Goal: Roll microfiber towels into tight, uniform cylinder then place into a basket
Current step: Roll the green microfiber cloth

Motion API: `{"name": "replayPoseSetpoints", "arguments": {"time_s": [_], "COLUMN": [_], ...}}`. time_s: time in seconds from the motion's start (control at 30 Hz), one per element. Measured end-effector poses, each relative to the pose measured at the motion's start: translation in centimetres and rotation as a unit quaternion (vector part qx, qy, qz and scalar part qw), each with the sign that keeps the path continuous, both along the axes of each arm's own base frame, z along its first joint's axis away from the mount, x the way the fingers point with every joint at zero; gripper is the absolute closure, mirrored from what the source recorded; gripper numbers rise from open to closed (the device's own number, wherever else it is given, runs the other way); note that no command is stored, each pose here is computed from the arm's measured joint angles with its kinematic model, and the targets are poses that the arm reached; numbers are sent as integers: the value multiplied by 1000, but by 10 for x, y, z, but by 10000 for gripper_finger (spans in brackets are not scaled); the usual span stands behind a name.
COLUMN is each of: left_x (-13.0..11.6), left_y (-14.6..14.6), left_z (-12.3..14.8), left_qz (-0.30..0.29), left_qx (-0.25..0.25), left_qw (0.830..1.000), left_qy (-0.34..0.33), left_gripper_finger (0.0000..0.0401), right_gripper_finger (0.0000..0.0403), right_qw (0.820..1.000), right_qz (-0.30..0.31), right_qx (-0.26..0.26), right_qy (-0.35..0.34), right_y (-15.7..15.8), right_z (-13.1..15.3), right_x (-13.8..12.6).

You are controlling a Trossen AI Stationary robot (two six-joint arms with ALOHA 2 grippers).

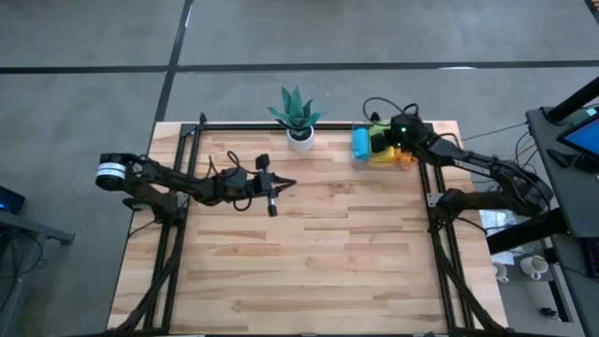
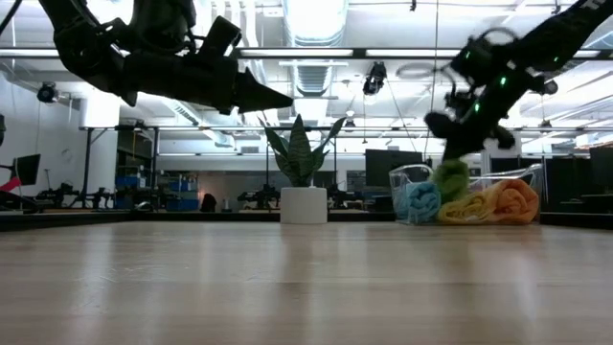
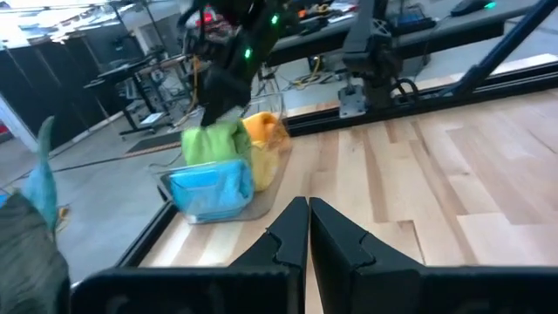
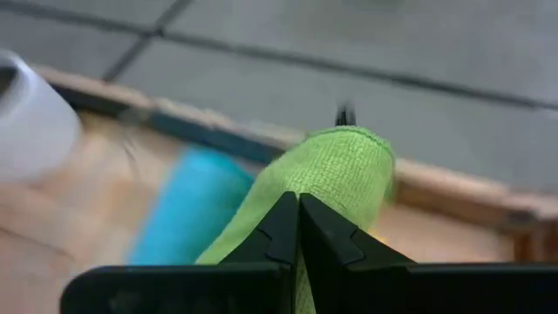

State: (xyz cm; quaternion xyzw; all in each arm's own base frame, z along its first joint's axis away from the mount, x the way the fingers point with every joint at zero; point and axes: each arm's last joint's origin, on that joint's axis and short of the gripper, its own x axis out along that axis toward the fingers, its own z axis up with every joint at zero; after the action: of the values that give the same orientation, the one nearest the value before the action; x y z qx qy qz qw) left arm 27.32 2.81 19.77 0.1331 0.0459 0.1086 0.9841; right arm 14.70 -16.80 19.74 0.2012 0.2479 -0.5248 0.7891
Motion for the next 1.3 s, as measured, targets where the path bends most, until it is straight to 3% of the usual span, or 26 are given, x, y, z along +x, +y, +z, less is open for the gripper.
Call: {"name": "replayPoseSetpoints", "arguments": {"time_s": [0.13, 0.33, 0.4, 0.6, 0.87, 1.07, 1.3], "left_x": [-2, -6, -8, -6, -8, -9, -9], "left_y": [0, 2, 4, 6, 6, 6, 6], "left_z": [2, 4, 5, 12, 6, 5, 0], "left_qz": [7, 48, 68, 75, 75, 75, 76], "left_qx": [-4, -22, -20, -39, -45, -45, -46], "left_qw": [1000, 998, 997, 996, 996, 996, 996], "left_qy": [-5, -15, -19, -37, -29, -24, 4], "left_gripper_finger": [401, 401, 401, 401, 401, 401, 401], "right_gripper_finger": [394, 394, 394, 395, 395, 395, 395], "right_qw": [997, 970, 963, 974, 991, 990, 971], "right_qz": [19, 168, 180, 125, 62, 31, 26], "right_qx": [-59, -148, -169, -163, -101, -84, -85], "right_qy": [-42, -92, -106, -95, -56, -107, -223], "right_y": [12, 63, 74, 78, 47, 26, 22], "right_z": [30, 51, 53, 43, 19, 15, 32], "right_x": [-8, -23, -29, -39, -24, -8, -1]}}
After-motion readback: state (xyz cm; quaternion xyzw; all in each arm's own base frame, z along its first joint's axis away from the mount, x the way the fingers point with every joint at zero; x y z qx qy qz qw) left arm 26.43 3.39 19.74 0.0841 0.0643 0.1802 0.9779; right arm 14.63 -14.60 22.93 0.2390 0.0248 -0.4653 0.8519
